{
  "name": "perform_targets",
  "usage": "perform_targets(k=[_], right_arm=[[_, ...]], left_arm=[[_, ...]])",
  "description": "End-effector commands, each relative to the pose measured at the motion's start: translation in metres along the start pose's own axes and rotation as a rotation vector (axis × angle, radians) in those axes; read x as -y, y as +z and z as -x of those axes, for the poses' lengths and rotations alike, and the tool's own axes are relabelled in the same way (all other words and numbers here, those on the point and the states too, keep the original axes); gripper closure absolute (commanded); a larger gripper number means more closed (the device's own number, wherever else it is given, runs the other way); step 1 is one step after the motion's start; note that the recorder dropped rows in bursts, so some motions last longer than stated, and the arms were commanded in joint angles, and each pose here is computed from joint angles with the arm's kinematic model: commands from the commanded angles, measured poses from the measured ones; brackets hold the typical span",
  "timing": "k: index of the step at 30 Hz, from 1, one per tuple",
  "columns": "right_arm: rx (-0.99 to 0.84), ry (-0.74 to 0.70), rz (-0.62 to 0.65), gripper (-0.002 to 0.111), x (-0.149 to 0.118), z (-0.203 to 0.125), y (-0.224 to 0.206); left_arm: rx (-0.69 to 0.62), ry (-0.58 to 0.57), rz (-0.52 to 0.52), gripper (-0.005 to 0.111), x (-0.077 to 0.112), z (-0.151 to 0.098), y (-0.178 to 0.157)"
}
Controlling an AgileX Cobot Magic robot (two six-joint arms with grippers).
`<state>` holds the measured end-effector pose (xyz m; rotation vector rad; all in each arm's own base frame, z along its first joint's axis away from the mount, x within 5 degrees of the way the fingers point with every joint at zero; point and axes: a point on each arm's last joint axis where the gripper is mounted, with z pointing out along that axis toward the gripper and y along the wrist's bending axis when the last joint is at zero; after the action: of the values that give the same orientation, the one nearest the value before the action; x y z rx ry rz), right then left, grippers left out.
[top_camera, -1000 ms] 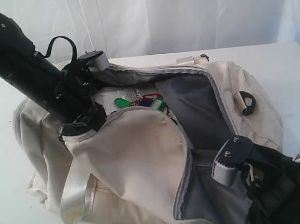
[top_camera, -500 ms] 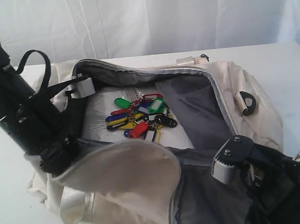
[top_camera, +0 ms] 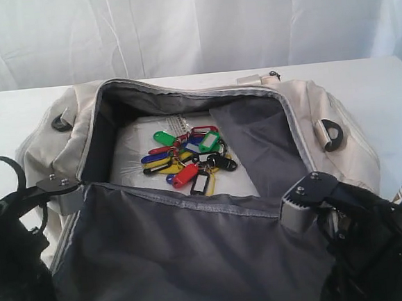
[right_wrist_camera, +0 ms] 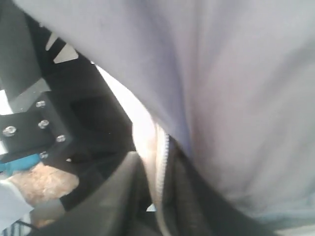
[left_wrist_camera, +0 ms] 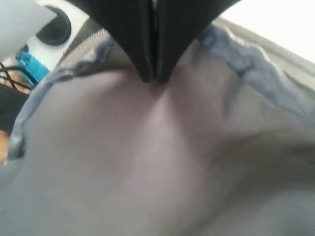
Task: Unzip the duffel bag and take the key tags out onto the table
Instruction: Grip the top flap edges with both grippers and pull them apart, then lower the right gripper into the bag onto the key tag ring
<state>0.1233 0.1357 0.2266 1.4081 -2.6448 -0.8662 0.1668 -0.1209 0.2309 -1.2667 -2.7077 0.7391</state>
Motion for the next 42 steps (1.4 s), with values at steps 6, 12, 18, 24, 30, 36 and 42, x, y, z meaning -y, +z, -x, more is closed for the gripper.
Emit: perform_targets(k=[6, 12, 18, 24, 30, 36, 42], right_arm=[[0.106, -0.005, -0.032, 0.043, -0.019, 0.034, -0.046], [0.457, -0.142, -0.202, 0.047, -0.033, 0.082, -0.105], [0.524, -0.251, -0.301, 0.050, -0.002, 0.149, -0.088], [0.375, -0.411, -0.369, 0.041, 0.012, 0.198, -0.035], [0.227, -0.394, -0.476, 0.033, 0.040, 0.228, 0.013], [0.176, -0.342, -0.469, 0.033, 0.058, 0.241, 0.039], [0.031, -0.288, -0.478, 0.034, 0.075, 0.238, 0.073]], left_arm=[[0.096, 0.027, -0.009, 0.107, 0.002, 0.006, 0.000], [0.242, 0.143, 0.050, 0.107, 0.027, 0.012, -0.045], [0.403, 0.098, 0.386, 0.107, 0.055, -0.039, -0.094], [0.490, 0.103, 0.442, 0.107, 0.058, -0.058, -0.088], [0.513, 0.094, 0.452, 0.107, 0.055, -0.062, -0.081], [0.521, 0.091, 0.446, 0.107, 0.055, -0.061, -0.081], [0.525, 0.090, 0.442, 0.107, 0.055, -0.061, -0.081]])
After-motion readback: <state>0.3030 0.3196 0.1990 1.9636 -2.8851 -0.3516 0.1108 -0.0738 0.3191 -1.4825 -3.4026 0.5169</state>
